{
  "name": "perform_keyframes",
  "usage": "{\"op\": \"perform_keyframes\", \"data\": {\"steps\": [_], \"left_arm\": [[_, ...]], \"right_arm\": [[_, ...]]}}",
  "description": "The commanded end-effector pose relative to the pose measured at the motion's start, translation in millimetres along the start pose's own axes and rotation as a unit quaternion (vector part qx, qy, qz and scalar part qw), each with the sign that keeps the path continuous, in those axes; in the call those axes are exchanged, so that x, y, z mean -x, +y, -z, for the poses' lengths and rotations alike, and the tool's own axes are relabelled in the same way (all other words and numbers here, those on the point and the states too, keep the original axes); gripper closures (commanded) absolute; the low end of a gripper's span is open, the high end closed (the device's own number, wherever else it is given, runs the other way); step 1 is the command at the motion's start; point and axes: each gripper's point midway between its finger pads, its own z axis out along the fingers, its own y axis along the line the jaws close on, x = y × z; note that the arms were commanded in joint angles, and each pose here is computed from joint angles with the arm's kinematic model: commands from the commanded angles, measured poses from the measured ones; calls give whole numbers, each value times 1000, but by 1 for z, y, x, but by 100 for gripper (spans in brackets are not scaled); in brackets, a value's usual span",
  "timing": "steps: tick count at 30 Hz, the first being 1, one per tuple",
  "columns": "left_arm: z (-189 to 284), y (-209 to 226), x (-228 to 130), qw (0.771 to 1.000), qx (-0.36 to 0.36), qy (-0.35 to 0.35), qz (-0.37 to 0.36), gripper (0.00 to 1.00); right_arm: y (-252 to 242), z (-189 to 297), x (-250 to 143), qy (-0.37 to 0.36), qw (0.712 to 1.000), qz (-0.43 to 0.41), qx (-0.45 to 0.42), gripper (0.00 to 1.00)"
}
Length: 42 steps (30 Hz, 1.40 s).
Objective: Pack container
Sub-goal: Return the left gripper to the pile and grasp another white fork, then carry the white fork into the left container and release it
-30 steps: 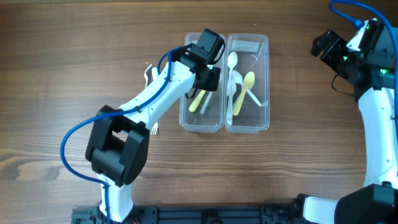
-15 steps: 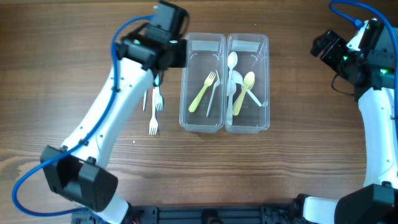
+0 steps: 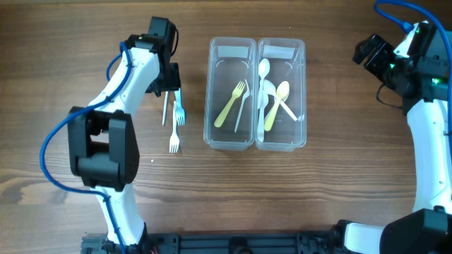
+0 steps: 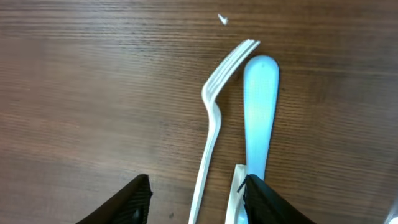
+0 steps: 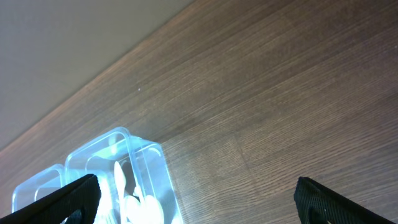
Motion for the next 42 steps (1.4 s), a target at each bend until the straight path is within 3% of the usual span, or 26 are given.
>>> {"op": "perform_keyframes", "data": {"steps": [1, 11, 21, 28, 32, 37, 42], "left_arm": [[-26, -5, -9, 998, -10, 31, -48, 48], [-58, -4, -12, 997, -5, 50, -52, 53], [-71, 7, -21, 997, -2, 61, -41, 74], [-74, 7, -27, 996, -2, 69, -50, 96], [-70, 8, -30, 996, -1, 76, -55, 96], [-19, 12, -12, 997, -7, 53, -54, 96], [71, -18, 11, 994, -93, -19, -56, 96]], "right_arm": [[0, -4, -1, 4, 1000, -7, 1, 0], [0, -4, -1, 5, 1000, -7, 1, 0], [0, -4, -1, 4, 1000, -7, 1, 0], [0, -4, -1, 4, 1000, -7, 1, 0], [0, -4, -1, 4, 1000, -7, 1, 0], [0, -4, -1, 4, 1000, -7, 1, 0], [0, -4, -1, 4, 1000, -7, 1, 0]]}}
